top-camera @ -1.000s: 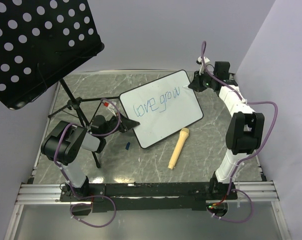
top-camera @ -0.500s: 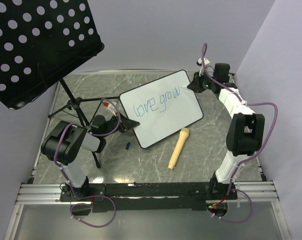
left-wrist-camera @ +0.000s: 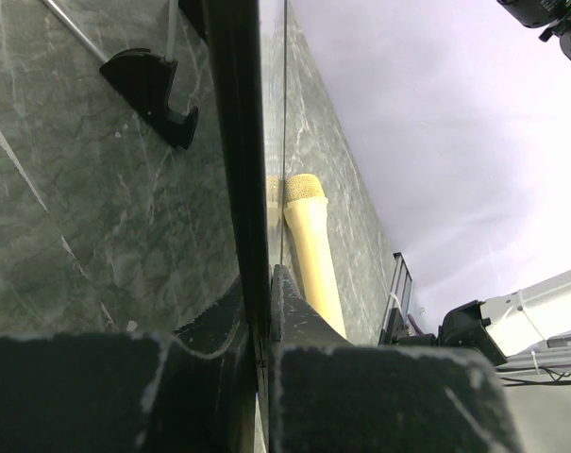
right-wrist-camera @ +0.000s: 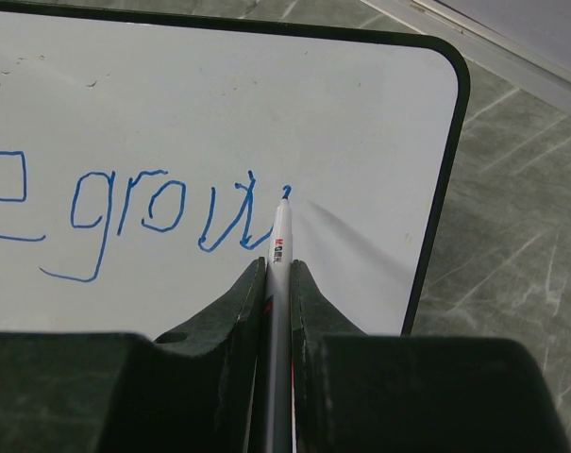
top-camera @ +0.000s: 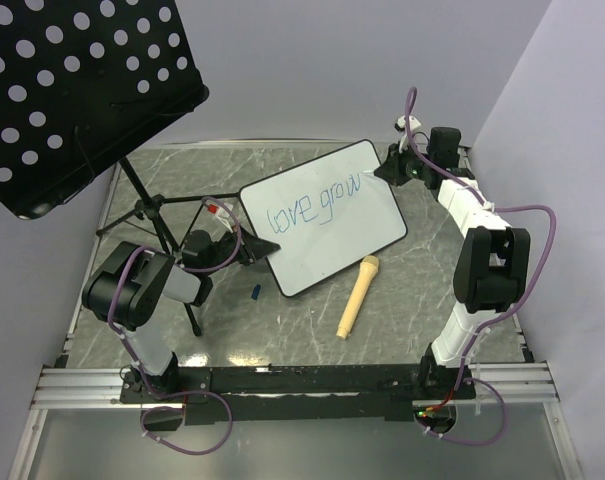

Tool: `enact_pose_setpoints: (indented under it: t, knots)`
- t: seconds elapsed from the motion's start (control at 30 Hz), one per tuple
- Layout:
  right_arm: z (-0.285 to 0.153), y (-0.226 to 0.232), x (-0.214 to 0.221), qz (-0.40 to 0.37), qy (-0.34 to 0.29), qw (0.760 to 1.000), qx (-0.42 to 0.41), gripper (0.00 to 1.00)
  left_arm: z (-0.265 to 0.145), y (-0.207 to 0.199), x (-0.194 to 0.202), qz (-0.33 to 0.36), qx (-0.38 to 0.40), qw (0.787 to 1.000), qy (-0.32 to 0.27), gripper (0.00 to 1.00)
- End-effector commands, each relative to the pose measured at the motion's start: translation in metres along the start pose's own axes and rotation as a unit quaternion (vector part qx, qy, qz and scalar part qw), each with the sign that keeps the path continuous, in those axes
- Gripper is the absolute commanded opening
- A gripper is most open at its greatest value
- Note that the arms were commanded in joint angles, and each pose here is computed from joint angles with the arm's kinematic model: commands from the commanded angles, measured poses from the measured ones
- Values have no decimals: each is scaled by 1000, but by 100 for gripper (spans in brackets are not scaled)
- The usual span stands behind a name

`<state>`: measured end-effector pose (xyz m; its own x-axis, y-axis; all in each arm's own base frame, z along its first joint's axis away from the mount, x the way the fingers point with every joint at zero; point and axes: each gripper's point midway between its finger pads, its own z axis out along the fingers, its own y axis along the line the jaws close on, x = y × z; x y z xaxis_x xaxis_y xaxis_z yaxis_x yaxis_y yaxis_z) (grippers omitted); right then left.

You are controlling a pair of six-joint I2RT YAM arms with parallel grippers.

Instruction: Write a sentence on the whiteboard

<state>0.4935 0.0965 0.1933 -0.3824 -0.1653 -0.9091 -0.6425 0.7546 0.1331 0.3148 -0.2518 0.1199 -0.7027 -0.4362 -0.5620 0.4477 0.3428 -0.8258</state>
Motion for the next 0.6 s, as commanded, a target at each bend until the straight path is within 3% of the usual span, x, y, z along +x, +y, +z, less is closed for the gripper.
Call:
enact_pose_setpoints:
  t: [0.0, 0.57]
  knots:
    - [-18, 7, -36, -38, -50, 998, -3, 0, -1, -50, -24, 108, 104, 988, -39, 1]
    - [-12, 1, -30, -70, -70, 995, 4, 0, -1, -51, -25, 103, 105, 988, -41, 1]
